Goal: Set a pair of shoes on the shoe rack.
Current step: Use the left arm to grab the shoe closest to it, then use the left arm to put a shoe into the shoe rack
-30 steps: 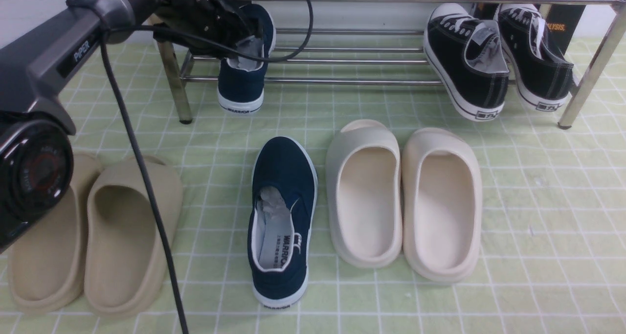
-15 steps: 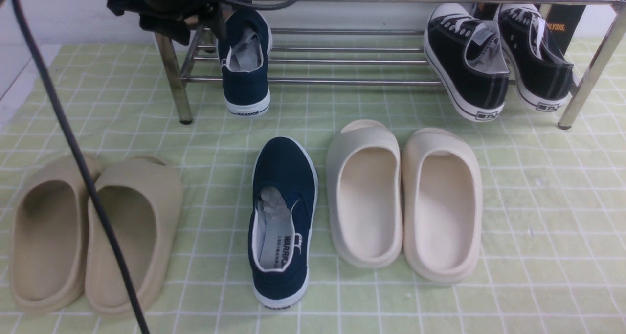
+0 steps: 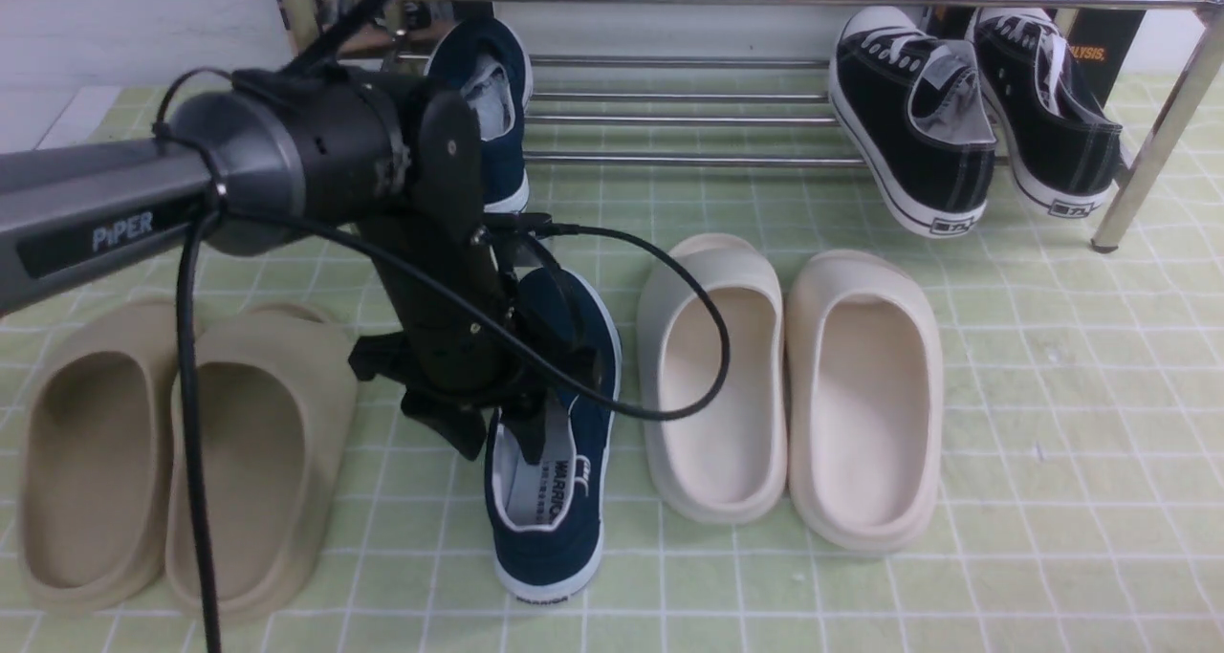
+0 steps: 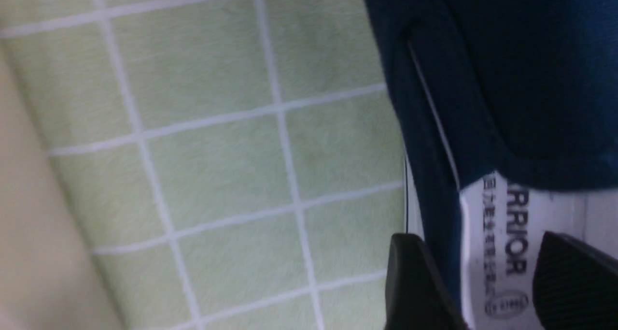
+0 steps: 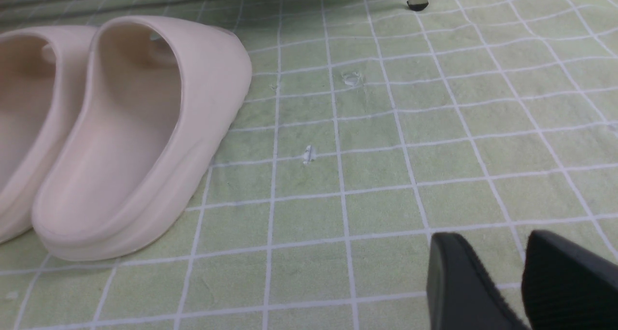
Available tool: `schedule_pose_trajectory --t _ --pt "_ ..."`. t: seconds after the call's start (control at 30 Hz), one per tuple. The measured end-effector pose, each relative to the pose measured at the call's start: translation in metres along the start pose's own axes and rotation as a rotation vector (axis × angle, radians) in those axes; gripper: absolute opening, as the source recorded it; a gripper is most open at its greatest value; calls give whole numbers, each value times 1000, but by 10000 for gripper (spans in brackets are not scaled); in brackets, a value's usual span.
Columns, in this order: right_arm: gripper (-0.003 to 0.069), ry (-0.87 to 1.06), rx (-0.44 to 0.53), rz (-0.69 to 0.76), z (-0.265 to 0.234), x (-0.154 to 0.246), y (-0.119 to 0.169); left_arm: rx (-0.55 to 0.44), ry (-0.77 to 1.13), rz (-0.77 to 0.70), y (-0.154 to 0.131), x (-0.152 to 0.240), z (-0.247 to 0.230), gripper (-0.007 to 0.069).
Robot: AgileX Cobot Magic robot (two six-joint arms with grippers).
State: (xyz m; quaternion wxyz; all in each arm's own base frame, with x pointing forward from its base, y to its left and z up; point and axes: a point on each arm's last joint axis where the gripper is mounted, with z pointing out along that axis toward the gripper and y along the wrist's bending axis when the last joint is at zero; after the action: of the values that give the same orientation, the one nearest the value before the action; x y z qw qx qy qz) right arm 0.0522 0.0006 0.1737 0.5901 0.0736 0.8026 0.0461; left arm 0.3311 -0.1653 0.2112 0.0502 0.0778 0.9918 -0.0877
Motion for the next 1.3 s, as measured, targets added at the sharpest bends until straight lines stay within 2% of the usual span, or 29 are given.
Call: schedule_pose_trajectory --t 0.1,0.13,0.17,0.23,0.3,0.63,0.73,0.97,1.13,1.3 --pt "239 0 0 0 0 0 0 -9 -33 -29 2 2 6 307" --pt "239 0 0 0 0 0 0 -30 -50 -44 5 2 7 243" --pt "239 0 0 0 0 0 0 -32 -51 -45 5 2 7 234" --pt "239 0 0 0 0 0 0 -48 -67 -61 6 0 7 92" --pt "239 0 0 0 0 0 0 -48 -74 -61 6 1 5 9" --pt "239 0 0 0 0 0 0 -21 -172 21 -7 -12 -68 9" --pt "239 0 0 0 0 0 0 38 -257 15 -17 -31 -83 9" --pt "239 0 0 0 0 0 0 103 -348 -52 -29 -83 -73 9" --pt "239 0 0 0 0 0 0 135 -393 -117 -24 -116 -61 9" --pt "239 0 0 0 0 0 0 209 -453 -189 -11 -146 -63 9"
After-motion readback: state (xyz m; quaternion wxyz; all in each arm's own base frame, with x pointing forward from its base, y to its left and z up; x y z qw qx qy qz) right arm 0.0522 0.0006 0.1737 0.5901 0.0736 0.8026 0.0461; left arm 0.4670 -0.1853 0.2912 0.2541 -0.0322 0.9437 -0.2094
